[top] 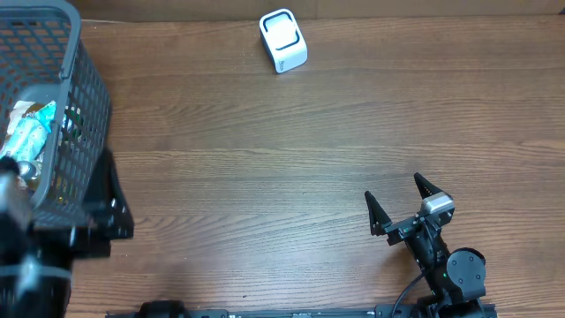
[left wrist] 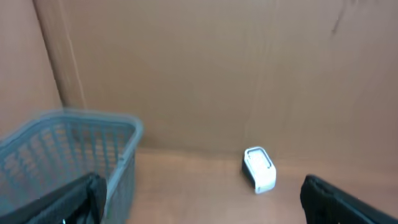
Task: Scan the item barcode
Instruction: 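Raise the left arm and move the left gripper over the basket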
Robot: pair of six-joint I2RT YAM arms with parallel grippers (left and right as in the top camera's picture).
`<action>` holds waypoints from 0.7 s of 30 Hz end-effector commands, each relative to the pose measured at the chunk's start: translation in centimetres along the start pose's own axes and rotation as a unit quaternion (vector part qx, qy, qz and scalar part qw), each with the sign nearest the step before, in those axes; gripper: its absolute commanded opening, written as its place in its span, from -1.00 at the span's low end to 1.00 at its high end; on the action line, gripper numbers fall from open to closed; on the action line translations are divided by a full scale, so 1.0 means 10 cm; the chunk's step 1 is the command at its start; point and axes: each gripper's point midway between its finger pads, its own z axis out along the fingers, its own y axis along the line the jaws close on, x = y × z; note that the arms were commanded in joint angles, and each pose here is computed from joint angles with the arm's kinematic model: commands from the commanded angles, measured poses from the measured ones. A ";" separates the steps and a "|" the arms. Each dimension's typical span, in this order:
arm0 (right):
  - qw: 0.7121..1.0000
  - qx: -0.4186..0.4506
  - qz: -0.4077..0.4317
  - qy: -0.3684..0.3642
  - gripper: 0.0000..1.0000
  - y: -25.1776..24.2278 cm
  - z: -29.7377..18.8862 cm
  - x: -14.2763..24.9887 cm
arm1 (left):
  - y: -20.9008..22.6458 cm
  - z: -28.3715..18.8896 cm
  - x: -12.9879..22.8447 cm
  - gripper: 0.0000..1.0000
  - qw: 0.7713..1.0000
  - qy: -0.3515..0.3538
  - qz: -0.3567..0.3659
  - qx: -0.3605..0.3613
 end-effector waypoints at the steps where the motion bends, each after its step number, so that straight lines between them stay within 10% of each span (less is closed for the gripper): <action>1: 1.000 0.002 0.001 0.000 1.00 -0.01 0.00 0.03 | -0.05 0.31 0.09 0.99 0.997 0.076 -0.007 0.009; 14: 1.000 0.002 0.001 0.000 1.00 -0.01 0.00 0.03 | -0.15 1.12 0.62 1.00 0.974 0.224 -0.017 0.032; 18: 1.000 0.002 0.001 0.000 1.00 -0.01 0.00 0.03 | -0.19 1.23 0.73 0.16 0.967 0.249 -0.021 0.041; 21: 1.000 0.002 0.001 0.000 1.00 -0.01 0.00 0.03 | -0.16 1.25 0.88 0.08 0.959 0.282 -0.030 0.030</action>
